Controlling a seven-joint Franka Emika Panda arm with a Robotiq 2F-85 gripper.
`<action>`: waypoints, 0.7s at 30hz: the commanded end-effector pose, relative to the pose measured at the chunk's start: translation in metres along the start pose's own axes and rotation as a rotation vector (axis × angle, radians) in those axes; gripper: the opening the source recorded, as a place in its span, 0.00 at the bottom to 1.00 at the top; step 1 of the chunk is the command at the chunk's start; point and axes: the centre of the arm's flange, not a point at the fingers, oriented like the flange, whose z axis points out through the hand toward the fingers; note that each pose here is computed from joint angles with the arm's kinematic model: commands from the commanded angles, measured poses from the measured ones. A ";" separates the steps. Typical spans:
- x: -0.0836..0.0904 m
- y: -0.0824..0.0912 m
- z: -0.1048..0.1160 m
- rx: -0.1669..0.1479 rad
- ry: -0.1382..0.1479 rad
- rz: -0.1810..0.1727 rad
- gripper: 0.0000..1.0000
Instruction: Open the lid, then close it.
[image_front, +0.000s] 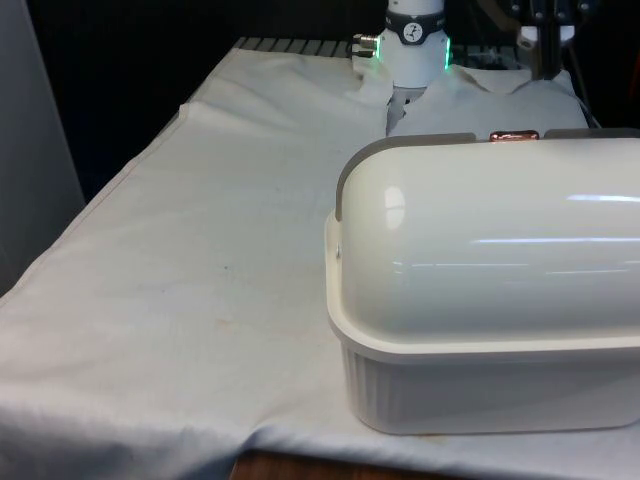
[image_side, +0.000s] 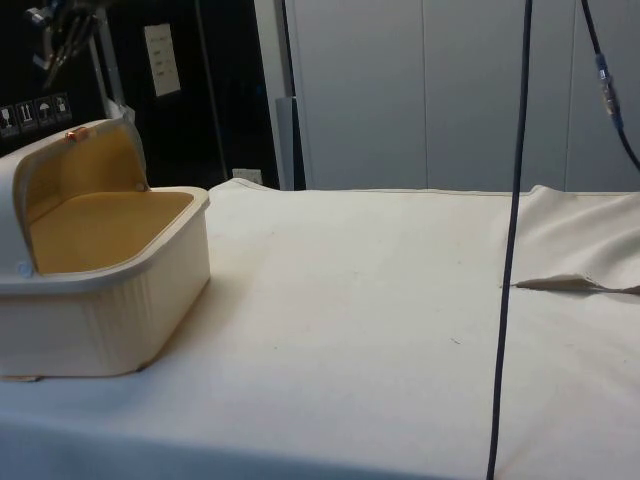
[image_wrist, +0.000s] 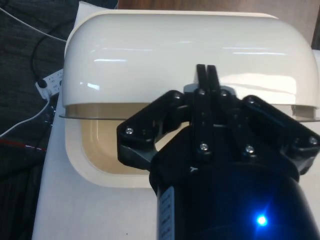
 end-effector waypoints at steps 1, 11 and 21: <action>-0.002 0.000 0.004 0.001 -0.005 0.002 0.01; -0.010 0.000 0.017 -0.002 -0.028 0.005 0.00; -0.019 0.001 0.028 0.001 -0.052 0.012 0.00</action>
